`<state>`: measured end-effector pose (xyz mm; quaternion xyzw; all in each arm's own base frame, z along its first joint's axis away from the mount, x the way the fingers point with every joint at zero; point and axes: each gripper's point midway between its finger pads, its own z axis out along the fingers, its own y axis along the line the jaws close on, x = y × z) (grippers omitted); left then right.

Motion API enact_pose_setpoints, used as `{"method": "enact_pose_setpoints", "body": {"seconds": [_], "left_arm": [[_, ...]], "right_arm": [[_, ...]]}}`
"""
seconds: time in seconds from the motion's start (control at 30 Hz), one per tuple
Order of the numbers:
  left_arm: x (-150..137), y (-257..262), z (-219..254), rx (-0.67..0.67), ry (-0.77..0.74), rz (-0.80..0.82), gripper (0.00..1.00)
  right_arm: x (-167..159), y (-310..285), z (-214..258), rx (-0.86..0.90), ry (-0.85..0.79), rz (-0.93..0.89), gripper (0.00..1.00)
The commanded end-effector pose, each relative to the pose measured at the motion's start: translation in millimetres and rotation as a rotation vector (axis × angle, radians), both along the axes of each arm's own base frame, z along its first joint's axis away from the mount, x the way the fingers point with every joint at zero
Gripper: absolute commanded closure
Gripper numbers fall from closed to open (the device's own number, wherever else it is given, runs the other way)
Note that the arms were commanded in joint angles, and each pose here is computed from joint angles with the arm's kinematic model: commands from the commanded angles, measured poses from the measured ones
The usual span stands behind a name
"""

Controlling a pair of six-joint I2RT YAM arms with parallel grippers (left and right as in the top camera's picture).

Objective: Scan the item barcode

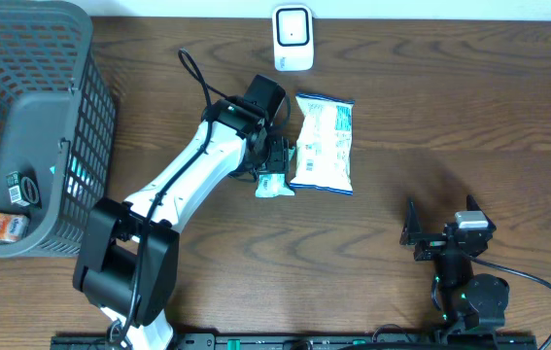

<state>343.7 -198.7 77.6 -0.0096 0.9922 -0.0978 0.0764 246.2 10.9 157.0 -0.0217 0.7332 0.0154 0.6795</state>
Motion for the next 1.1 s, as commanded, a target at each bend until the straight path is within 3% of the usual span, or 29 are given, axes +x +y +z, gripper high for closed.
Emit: {"method": "enact_pose_setpoints", "body": {"seconds": [0.0,0.3,0.43,0.57,0.63,0.7,0.93,1.07], "left_arm": [[-6.6,3.6,-25.3,0.041,0.06,0.001,0.26],[-13.1,3.2,-79.4,0.082,0.173,-0.004,0.27],[-9.4,-0.9,-81.9,0.039,0.18,-0.022,0.45],[-4.6,-8.3,-80.3,-0.001,0.165,-0.026,0.47],[-0.6,-10.3,-79.9,-0.009,0.149,-0.027,0.6],[8.3,-12.6,-78.9,-0.025,0.116,-0.023,0.73],[67.0,-6.9,-52.0,-0.101,-0.046,0.039,0.76],[84.7,-0.9,-39.3,-0.118,-0.088,0.064,0.76]], "right_arm": [[0.0,-1.4,-1.3,-0.007,0.002,-0.005,0.01],[0.0,-1.4,-1.3,-0.008,0.002,-0.006,0.01],[0.0,-1.4,-1.3,-0.008,0.002,-0.006,0.01],[0.0,-1.4,-1.3,-0.008,0.002,-0.006,0.01],[0.0,-1.4,-1.3,-0.007,0.002,-0.005,0.01],[0.0,-1.4,-1.3,-0.007,0.002,-0.005,0.01],[0.0,-1.4,-1.3,-0.007,0.002,-0.006,0.01],[0.0,-1.4,-1.3,-0.008,0.002,-0.006,0.01]]}}
